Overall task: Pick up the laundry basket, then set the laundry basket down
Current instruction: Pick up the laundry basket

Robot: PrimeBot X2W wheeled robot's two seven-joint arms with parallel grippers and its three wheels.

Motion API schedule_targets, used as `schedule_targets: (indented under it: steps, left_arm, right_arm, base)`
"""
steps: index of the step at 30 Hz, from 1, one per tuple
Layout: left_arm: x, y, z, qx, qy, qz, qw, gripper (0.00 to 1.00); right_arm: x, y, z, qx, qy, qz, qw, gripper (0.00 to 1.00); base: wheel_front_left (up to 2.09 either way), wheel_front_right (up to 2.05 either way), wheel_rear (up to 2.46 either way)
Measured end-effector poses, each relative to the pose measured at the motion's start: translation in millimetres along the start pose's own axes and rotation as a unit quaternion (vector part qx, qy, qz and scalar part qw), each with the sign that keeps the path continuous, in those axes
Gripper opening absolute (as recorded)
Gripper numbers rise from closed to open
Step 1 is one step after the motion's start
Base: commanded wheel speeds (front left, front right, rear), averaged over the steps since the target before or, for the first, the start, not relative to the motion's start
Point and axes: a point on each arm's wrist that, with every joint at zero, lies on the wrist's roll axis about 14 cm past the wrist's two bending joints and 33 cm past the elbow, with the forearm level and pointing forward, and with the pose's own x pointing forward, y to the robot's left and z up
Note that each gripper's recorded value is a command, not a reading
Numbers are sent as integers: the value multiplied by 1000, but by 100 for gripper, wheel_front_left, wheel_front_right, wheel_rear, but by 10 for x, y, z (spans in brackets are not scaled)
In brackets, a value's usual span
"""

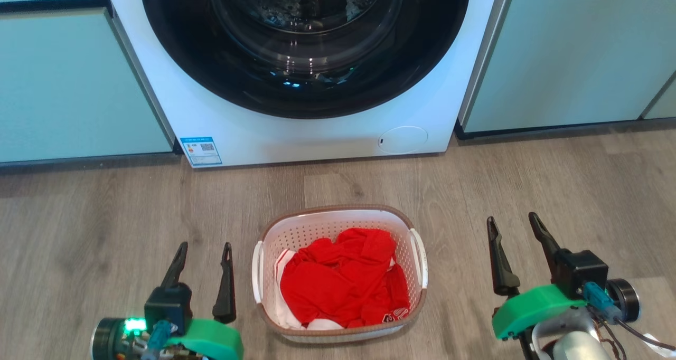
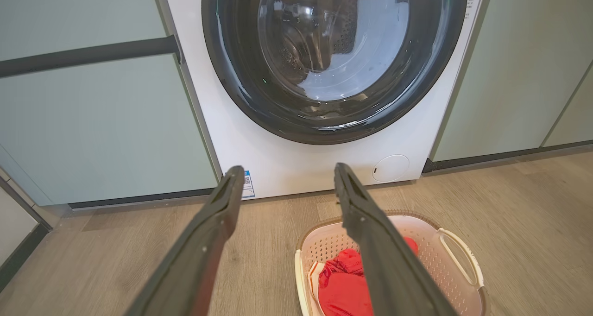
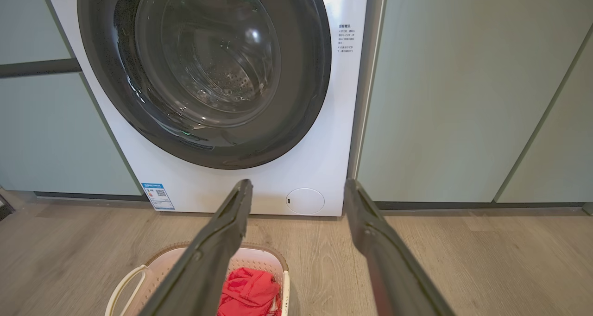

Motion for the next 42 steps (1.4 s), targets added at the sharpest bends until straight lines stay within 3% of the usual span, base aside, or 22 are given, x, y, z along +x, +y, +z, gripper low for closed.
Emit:
schedule_targets:
  steps: [10,19,31,42]
  left_arm:
    - [123,-3,-159,-4,25,-2,1000,100]
    - [623,8,-327,-18,42,-8,999,100]
    - [1286,2,-1096,-47,124,-10,991,100]
    - [1492,-16,-1934,-66,215,-9,974,100]
  right_arm:
    - [83,-51,-212,4,32,-5,999,100]
    - [606,-198,-380,4,45,-11,999,100]
    - [1218,-410,-1233,12,131,-21,991,100]
    - [1333,-390,-2235,27,239,-10,971,100]
  base:
    - [0,0,0]
    - [0,0,0]
    - [0,0,0]
    - [0,0,0]
